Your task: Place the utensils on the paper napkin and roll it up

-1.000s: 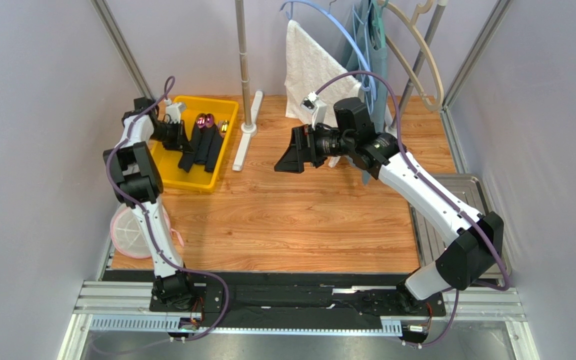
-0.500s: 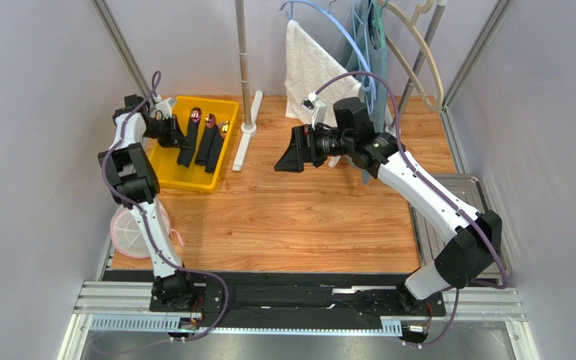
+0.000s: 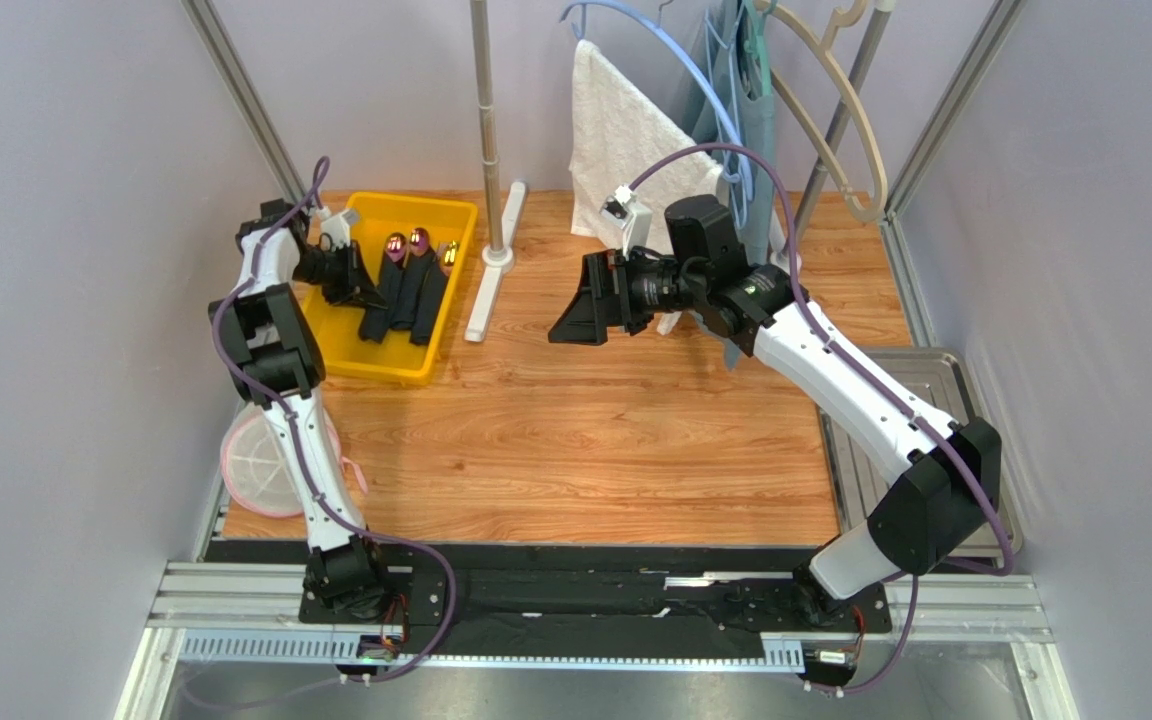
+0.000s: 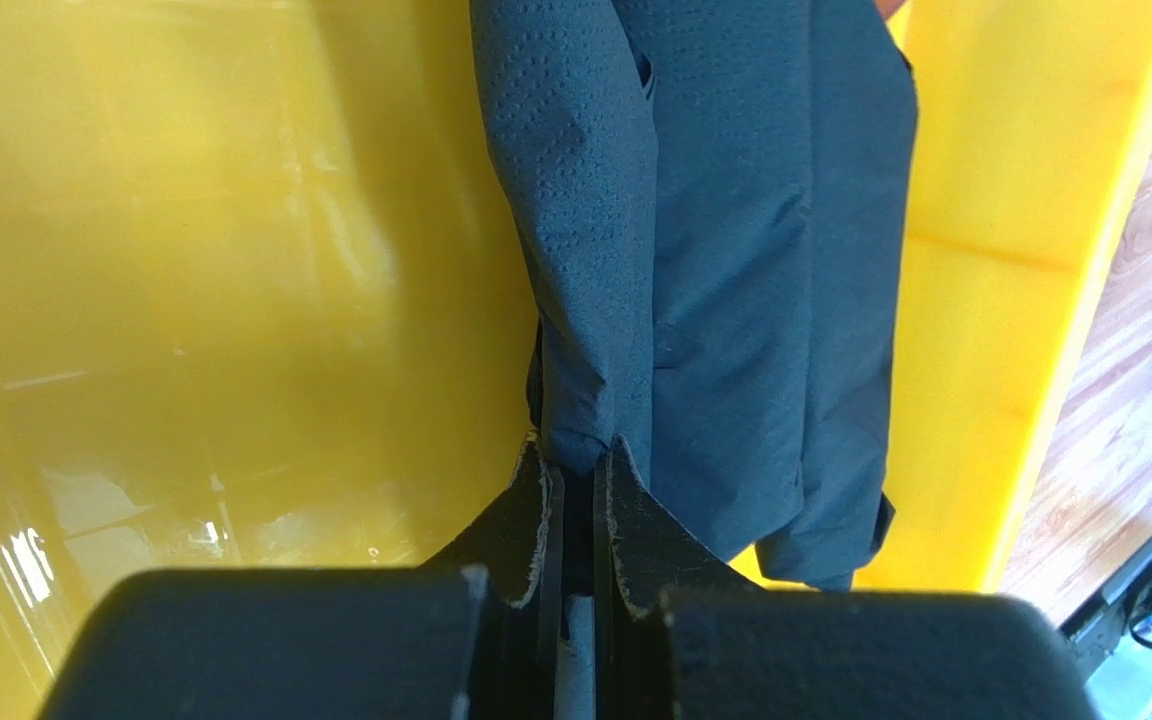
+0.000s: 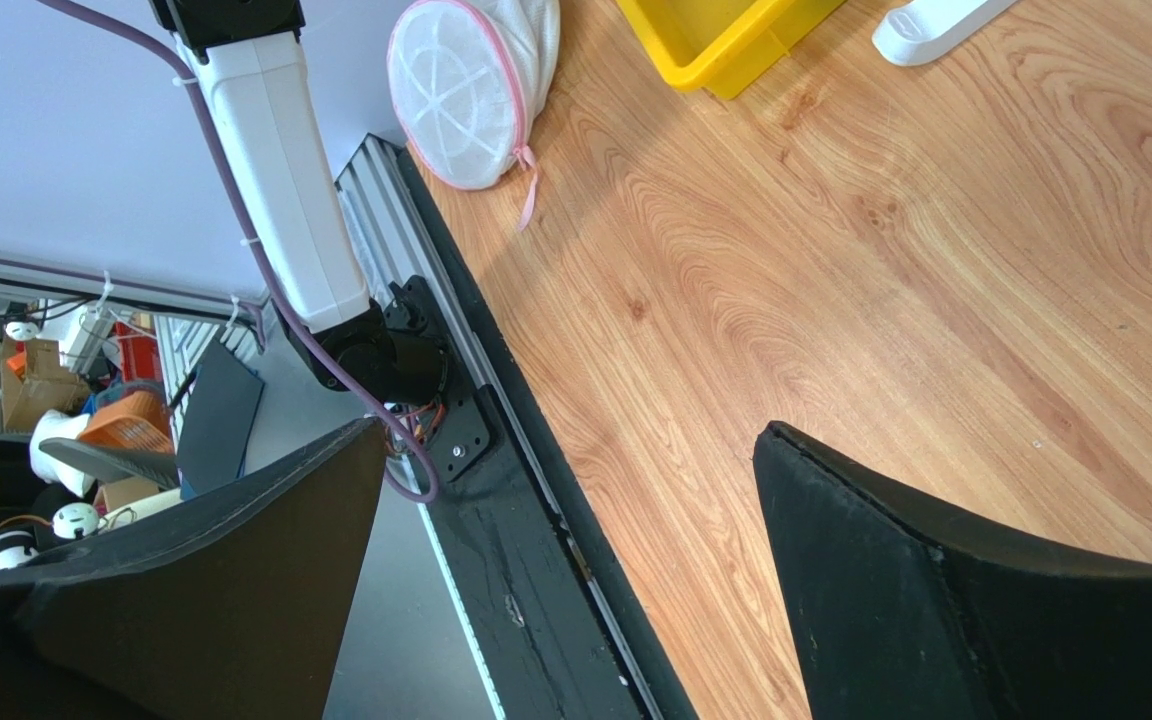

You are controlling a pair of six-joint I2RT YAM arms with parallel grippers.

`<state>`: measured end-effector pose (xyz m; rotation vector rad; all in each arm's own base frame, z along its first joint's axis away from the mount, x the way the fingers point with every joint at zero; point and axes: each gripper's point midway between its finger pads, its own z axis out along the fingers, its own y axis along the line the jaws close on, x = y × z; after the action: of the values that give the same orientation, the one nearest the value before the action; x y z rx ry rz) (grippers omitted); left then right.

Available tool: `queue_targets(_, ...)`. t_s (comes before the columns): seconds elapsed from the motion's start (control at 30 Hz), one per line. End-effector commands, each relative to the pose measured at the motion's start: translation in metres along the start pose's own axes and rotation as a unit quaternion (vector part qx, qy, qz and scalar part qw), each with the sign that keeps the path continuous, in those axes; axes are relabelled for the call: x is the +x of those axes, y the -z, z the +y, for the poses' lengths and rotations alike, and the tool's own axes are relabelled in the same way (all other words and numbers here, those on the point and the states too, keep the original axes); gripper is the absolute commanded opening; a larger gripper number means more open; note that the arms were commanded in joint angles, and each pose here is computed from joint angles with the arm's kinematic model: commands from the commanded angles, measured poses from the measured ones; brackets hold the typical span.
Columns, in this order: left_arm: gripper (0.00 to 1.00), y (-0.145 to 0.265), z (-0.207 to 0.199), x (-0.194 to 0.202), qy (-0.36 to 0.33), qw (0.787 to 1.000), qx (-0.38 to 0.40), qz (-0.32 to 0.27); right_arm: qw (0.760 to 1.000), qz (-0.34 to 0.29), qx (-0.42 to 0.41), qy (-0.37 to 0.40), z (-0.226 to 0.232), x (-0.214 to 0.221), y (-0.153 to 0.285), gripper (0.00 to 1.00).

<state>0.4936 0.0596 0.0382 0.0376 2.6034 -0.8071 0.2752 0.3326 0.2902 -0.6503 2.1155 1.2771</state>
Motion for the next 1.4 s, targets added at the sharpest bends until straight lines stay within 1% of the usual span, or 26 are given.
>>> queue_targets(0.0, 0.00, 0.004, 0.000, -0.007, 0.010, 1.000, -0.006, -0.004, 1.000, -0.011, -0.013, 0.008, 0.005, -0.009, 0.000, 0.98)
queue_targets(0.1, 0.05, 0.003, 0.004, -0.007, 0.011, 1.000, -0.013, -0.003, 1.000, -0.011, -0.014, 0.007, 0.005, -0.009, 0.000, 0.98)
queue_targets(0.23, 0.24, 0.004, 0.010, -0.008, 0.012, 1.000, -0.026, -0.002, 1.000, -0.009, -0.013, 0.006, 0.005, -0.008, 0.000, 0.98)
queue_targets(0.43, 0.46, 0.017, 0.011, -0.018, 0.006, 0.999, -0.049, -0.022, 1.000, -0.010, -0.012, 0.008, 0.006, -0.010, 0.002, 0.98)
queue_targets(0.63, 0.55, 0.040, 0.009, -0.032, -0.019, 0.994, -0.093, -0.050, 1.000, -0.010, -0.010, 0.018, 0.008, -0.011, 0.006, 0.98)
queue_targets(0.67, 0.56, 0.049, 0.004, -0.037, -0.027, 0.993, -0.100, -0.061, 1.000, -0.010, -0.008, 0.020, 0.008, -0.011, 0.007, 0.98)
queue_targets(0.7, 0.65, 0.052, 0.005, -0.038, -0.030, 0.992, -0.105, -0.065, 1.000, -0.009, -0.007, 0.021, 0.008, -0.011, 0.008, 0.98)
queue_targets(0.93, 0.68, 0.084, -0.008, -0.052, -0.055, 0.984, -0.140, -0.096, 0.999, -0.018, -0.001, 0.043, 0.013, -0.017, 0.020, 0.98)
queue_targets(1.03, 0.72, 0.101, -0.021, -0.057, -0.069, 0.980, -0.149, -0.112, 0.998, -0.022, 0.006, 0.058, 0.015, -0.019, 0.028, 0.98)
queue_targets(1.13, 0.75, 0.121, -0.044, -0.060, -0.096, 0.975, -0.150, -0.130, 0.997, -0.029, 0.013, 0.077, 0.020, -0.020, 0.038, 0.98)
queue_targets(1.17, 0.76, 0.133, -0.059, -0.060, -0.114, 0.972, -0.151, -0.141, 0.996, -0.030, 0.017, 0.080, 0.021, -0.020, 0.042, 0.98)
queue_targets(1.2, 0.99, 0.139, -0.068, -0.060, -0.124, 0.970, -0.149, -0.146, 0.995, -0.027, 0.021, 0.089, 0.021, -0.017, 0.045, 0.98)
queue_targets(1.23, 0.99, 0.141, -0.080, -0.059, -0.136, 0.968, -0.153, -0.147, 0.994, -0.035, 0.030, 0.098, 0.024, -0.019, 0.053, 0.99)
queue_targets(1.27, 0.99, 0.154, -0.097, -0.056, -0.155, 0.963, -0.157, -0.154, 0.994, -0.032, 0.037, 0.100, 0.023, -0.015, 0.057, 0.99)
queue_targets(1.3, 0.99, 0.159, -0.106, -0.053, -0.162, 0.961, -0.160, -0.156, 0.993, -0.032, 0.044, 0.104, 0.022, -0.013, 0.061, 1.00)
queue_targets(1.33, 0.99, 0.161, -0.122, -0.050, -0.176, 0.958, -0.159, -0.158, 0.991, -0.042, 0.055, 0.117, 0.023, -0.014, 0.070, 1.00)
queue_targets(1.37, 0.99, 0.173, -0.142, -0.043, -0.190, 0.954, -0.157, -0.169, 0.990, -0.042, 0.063, 0.120, 0.023, -0.011, 0.076, 1.00)
